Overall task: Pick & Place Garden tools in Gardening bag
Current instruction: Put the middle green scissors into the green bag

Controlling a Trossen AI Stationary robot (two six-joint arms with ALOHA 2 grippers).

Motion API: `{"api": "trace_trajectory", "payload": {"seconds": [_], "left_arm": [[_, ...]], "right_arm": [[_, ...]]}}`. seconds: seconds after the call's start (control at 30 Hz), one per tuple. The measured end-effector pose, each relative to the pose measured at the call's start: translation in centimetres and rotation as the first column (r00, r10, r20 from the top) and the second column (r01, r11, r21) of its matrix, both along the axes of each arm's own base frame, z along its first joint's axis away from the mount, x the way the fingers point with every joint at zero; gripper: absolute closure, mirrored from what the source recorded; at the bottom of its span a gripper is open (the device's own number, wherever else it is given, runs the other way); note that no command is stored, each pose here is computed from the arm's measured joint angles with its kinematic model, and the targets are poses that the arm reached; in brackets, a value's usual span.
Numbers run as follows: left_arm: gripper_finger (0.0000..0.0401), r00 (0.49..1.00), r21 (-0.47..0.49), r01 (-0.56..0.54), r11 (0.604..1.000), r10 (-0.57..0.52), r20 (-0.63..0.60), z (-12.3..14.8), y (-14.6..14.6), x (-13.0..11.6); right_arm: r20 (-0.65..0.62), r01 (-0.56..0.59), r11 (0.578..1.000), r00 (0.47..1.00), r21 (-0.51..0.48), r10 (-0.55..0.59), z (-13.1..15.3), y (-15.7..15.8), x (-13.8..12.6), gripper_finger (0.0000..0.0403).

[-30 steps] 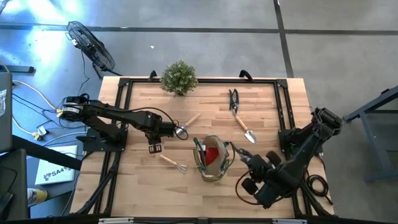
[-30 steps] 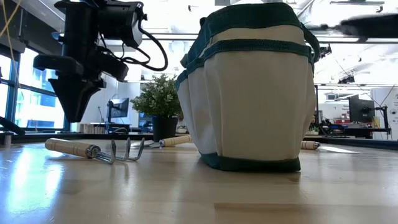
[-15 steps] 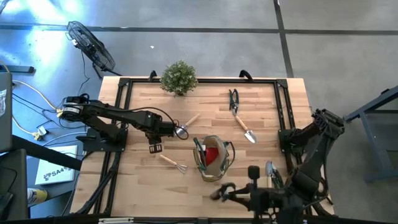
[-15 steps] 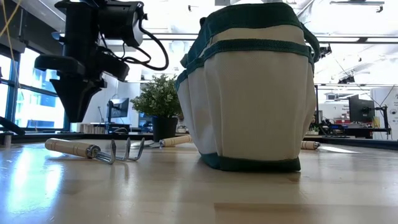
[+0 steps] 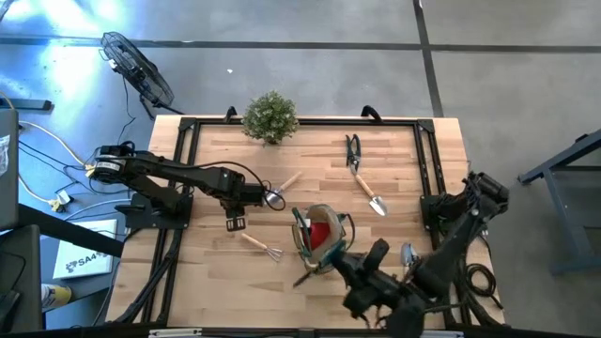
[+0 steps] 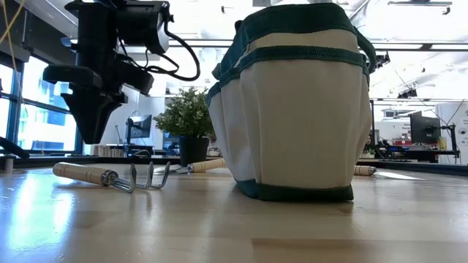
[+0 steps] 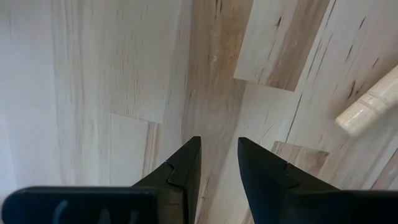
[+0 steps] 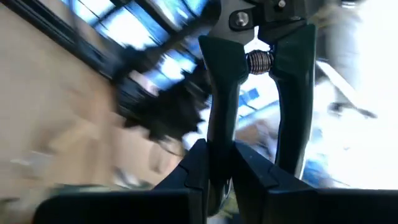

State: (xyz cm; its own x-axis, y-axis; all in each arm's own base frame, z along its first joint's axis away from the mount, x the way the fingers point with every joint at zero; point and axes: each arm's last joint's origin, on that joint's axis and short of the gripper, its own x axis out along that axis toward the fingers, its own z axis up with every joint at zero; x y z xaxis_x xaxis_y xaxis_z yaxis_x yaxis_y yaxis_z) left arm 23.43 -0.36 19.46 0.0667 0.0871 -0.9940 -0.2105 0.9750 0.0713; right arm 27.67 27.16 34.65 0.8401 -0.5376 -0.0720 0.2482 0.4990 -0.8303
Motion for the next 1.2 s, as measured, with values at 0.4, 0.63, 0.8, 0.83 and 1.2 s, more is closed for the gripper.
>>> {"api": "trace_trajectory", "payload": {"seconds": [0.4,0.63,0.8,0.83,1.2], "left_arm": [[0.0301,1.0,0.002,0.0,1.0,0.0,0.007,0.0,0.0,0.1],[0.0301,1.0,0.002,0.0,1.0,0.0,0.007,0.0,0.0,0.1],[0.0301,1.0,0.007,0.0,1.0,0.0,0.007,0.0,0.0,0.1],[0.0301,1.0,0.007,0.0,1.0,0.0,0.007,0.0,0.0,0.1],[0.0301,1.0,0.009,0.0,1.0,0.0,0.019,0.0,0.0,0.2]], "right_arm": [[0.009,0.276,0.954,0.961,-0.119,-0.277,0.3,-3.5,3.9,0.0369],[-0.044,0.303,0.931,0.947,-0.201,-0.318,-0.5,-5.0,4.6,0.0369],[-0.071,0.251,0.938,0.959,-0.24,-0.274,-1.6,-3.6,3.5,0.0369],[-0.072,0.237,0.941,0.962,-0.242,-0.262,-1.8,-3.2,3.2,0.0369],[-0.08,0.139,0.958,0.983,-0.252,-0.163,-5.3,0.7,1.5,0.0368]]}}
